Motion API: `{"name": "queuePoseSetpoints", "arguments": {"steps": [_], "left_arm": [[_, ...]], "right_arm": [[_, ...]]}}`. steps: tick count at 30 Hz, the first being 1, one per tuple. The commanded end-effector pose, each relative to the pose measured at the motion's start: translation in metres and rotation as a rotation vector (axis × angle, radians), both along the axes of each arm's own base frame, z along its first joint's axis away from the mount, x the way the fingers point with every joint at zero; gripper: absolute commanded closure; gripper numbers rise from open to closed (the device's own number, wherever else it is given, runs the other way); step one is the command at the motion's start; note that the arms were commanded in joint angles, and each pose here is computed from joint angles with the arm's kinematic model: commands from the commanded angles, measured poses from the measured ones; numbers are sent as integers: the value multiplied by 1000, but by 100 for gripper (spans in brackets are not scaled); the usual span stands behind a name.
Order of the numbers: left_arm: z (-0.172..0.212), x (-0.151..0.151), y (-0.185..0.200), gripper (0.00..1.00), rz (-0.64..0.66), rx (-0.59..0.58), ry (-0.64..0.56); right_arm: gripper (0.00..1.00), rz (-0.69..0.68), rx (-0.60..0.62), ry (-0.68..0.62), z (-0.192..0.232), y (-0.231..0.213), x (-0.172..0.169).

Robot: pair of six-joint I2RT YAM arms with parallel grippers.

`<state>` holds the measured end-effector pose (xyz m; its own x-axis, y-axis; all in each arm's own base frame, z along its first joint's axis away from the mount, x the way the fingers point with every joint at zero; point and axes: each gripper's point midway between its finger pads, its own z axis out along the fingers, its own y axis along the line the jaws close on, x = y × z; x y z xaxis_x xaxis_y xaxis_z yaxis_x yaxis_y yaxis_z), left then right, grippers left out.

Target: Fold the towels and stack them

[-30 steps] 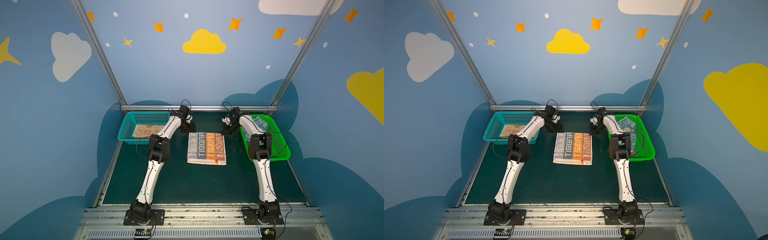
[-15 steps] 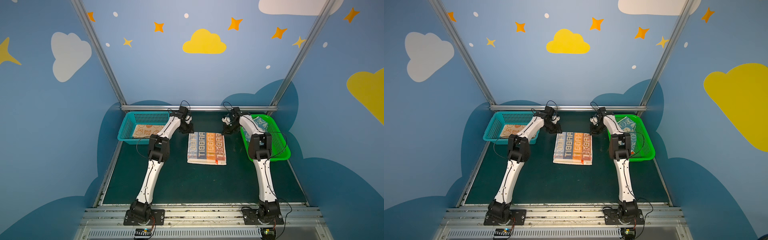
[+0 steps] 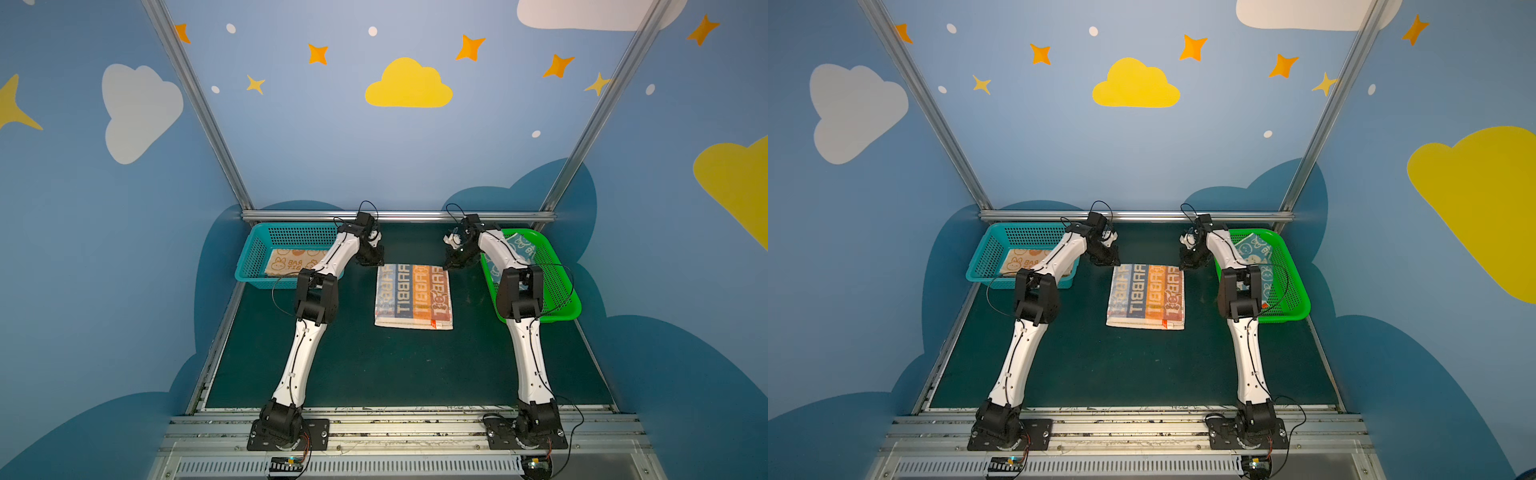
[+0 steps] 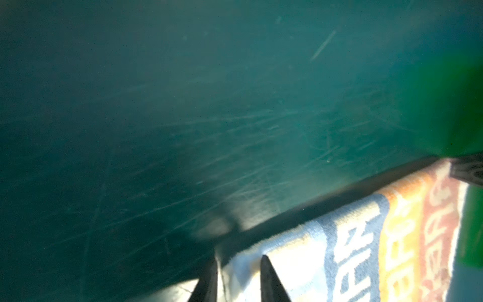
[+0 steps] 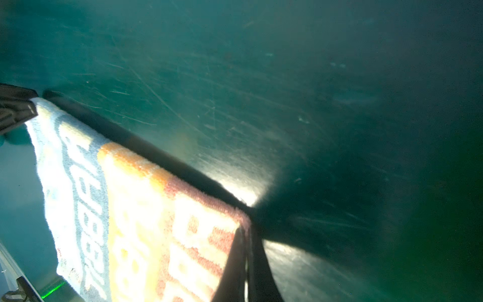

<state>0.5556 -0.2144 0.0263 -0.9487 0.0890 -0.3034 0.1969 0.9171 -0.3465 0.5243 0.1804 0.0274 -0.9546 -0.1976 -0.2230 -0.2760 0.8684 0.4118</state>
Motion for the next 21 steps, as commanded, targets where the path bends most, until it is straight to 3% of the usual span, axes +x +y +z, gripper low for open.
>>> {"name": "queuePoseSetpoints", "arguments": {"steps": [1,8,12,21], "left_arm": [[-30,-5,16,75,13,65,52],[-37,-6,12,83,4,37,66],[-43,-9,11,97,2,38,81],[-25,-6,-1,97,-21,-36,56]], "right_arm": [[100,10,15,-37,17,2,2],[100,8,15,-41,20,1,2],[100,8,16,-39,22,2,1],[100,-9,31,-55,36,2,2]]}}
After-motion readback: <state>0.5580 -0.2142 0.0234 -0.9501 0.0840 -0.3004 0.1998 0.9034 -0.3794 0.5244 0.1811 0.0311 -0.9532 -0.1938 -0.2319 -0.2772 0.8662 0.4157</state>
